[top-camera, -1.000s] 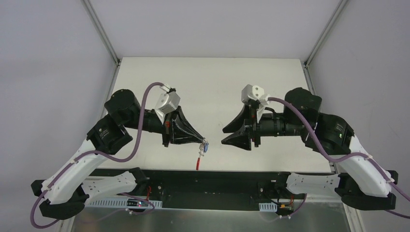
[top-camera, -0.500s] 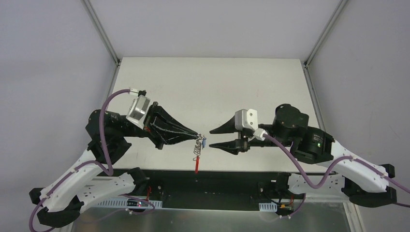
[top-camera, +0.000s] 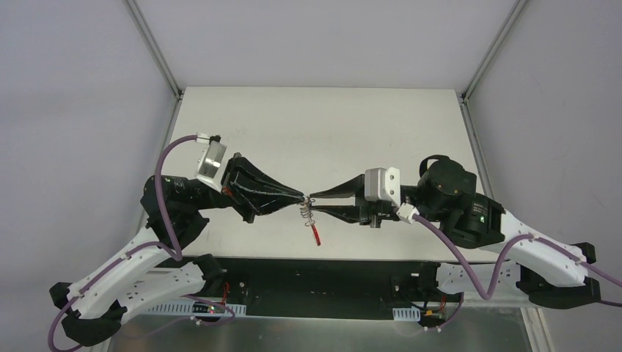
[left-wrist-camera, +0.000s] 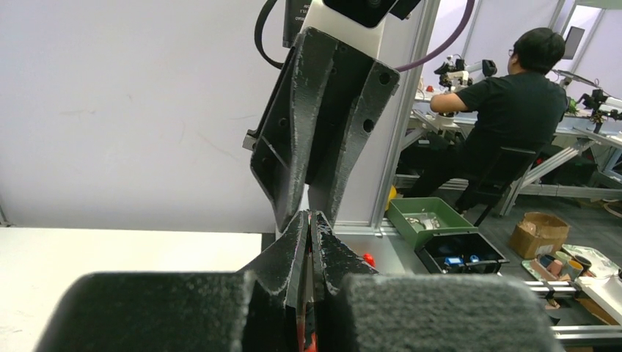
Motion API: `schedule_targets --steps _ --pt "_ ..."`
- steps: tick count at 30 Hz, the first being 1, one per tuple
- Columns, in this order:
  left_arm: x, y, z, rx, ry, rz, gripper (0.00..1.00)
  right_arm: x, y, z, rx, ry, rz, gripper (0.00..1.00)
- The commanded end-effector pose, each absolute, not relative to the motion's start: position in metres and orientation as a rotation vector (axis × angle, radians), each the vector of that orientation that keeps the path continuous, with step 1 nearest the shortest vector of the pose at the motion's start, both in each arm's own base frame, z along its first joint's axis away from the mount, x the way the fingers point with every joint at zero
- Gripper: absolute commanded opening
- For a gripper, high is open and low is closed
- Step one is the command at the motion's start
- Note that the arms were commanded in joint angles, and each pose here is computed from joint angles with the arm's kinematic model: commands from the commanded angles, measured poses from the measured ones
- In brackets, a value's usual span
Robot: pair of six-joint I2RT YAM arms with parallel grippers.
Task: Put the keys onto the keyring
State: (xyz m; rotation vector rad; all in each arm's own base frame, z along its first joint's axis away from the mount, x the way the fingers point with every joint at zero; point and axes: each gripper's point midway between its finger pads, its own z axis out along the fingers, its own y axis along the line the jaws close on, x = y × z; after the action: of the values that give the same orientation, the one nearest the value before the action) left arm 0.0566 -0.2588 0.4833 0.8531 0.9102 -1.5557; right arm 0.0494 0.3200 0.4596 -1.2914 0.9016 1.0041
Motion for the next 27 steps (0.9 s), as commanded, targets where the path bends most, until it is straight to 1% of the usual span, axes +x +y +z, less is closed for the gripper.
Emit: schedule_targets --steps 1,3,10,12,18,27 --pt "0.045 -0.246 0.509 0.822 0.778 -1.563 0.00 0.049 0.315 0.494 -1.225 0.810 0.989 0.22" --pt "0.045 -0.246 0.509 0.825 0.774 -1.561 0.00 0.048 0.316 0.493 -1.231 0.815 0.988 0.18" --pt "0.042 -0.244 0.511 0.828 0.760 -1.555 0.00 0.048 0.315 0.490 -1.241 0.829 0.985 0.12" --pt "0.042 -0.243 0.511 0.827 0.756 -1.553 0.00 0.048 0.315 0.490 -1.241 0.831 0.983 0.07" --pt "0.043 -0.242 0.513 0.818 0.754 -1.547 0.00 0.047 0.315 0.486 -1.248 0.835 0.984 0.00" --pt "0.047 -0.238 0.517 0.773 0.754 -1.532 0.00 0.045 0.320 0.474 -1.292 0.842 0.976 0.00"
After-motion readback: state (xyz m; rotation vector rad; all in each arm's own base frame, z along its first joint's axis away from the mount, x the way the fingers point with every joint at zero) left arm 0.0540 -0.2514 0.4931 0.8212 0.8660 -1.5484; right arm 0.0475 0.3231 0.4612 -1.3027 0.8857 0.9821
